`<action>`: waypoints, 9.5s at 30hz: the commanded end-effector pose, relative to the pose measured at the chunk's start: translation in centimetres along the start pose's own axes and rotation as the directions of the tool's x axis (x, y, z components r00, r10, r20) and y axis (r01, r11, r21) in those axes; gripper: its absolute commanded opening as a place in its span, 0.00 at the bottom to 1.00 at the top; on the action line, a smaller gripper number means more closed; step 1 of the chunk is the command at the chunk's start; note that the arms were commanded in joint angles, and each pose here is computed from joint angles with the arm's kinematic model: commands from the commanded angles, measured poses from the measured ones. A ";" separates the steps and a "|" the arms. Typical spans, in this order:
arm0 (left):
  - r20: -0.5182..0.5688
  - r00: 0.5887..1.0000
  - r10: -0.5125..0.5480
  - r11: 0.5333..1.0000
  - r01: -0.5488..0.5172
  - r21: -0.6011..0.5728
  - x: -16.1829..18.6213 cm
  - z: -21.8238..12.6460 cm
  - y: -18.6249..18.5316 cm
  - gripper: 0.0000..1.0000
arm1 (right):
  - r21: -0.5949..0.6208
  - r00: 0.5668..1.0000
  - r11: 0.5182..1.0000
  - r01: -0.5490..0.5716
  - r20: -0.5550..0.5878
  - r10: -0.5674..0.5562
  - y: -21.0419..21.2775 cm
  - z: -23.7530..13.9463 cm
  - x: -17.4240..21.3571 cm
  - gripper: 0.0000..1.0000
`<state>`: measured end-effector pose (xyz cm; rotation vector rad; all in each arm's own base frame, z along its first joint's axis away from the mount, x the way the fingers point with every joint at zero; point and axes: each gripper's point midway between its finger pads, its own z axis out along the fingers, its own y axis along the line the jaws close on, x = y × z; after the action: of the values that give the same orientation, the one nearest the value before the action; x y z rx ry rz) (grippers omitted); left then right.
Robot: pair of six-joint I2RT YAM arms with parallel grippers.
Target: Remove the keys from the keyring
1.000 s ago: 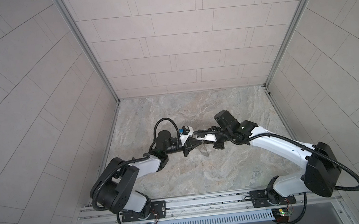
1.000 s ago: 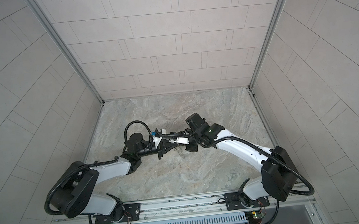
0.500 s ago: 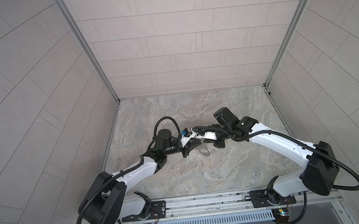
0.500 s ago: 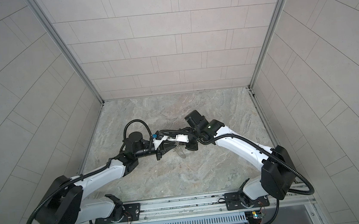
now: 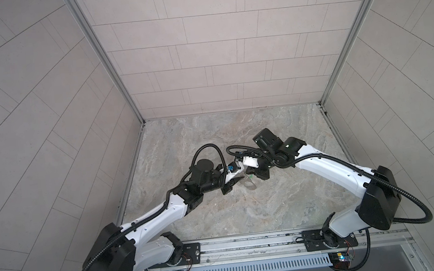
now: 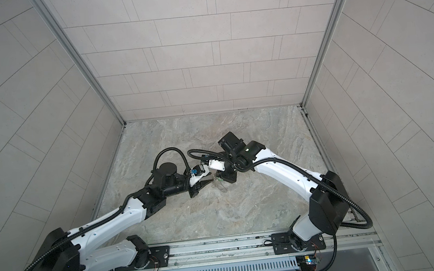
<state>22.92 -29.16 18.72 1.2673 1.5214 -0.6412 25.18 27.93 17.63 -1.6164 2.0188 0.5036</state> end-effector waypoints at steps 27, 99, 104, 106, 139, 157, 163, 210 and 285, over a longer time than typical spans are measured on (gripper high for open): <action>-0.148 0.987 0.071 0.990 -0.087 -0.108 -0.5 1.3 0.9 0.20 | 0.061 0.993 0.992 -0.114 0.007 0.114 0.1 -0.9 -1.2 0.00; -0.007 0.960 -0.280 0.941 0.273 -0.198 1.5 1.3 4.1 0.00 | 0.306 0.988 0.940 -0.149 0.089 0.127 -1.3 -3.5 0.8 0.25; 0.028 0.956 -0.293 0.943 0.294 -0.155 1.0 1.5 4.1 0.00 | 0.350 0.986 0.925 -0.151 0.116 0.117 -1.5 -4.1 1.9 0.29; 0.037 0.954 -0.297 0.946 0.299 -0.126 0.8 1.6 3.8 0.00 | 0.348 0.986 0.925 -0.150 0.122 0.114 -1.3 -3.9 2.3 0.31; 0.237 0.939 -0.248 0.950 0.187 0.251 -4.8 1.7 -0.5 0.00 | 0.275 0.933 0.958 -0.080 0.360 -0.026 1.3 -4.4 2.4 0.29; 0.234 0.937 -0.260 0.935 0.183 0.305 -5.1 1.7 -1.4 0.00 | 0.137 0.950 0.989 0.053 0.298 -0.093 2.4 -4.3 1.6 0.24; 0.231 0.938 -0.260 0.931 0.180 0.316 -5.2 1.7 -1.6 0.00 | 0.129 0.956 0.990 0.051 0.279 -0.086 2.0 -4.0 1.9 0.23; 0.113 0.994 -0.009 0.985 -0.011 0.173 -4.2 0.5 -0.9 0.33 | 0.020 0.972 0.998 0.065 0.226 -0.068 2.8 -4.5 2.1 0.00; 0.177 0.975 0.134 0.989 -0.120 -0.083 -7.6 -2.4 0.2 0.34 | 0.331 0.969 0.940 0.081 0.194 -0.151 0.8 -9.2 0.0 0.00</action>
<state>19.48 -30.54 26.50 1.2386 1.2640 -0.7385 23.45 22.72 24.89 -1.3846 1.7476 0.2551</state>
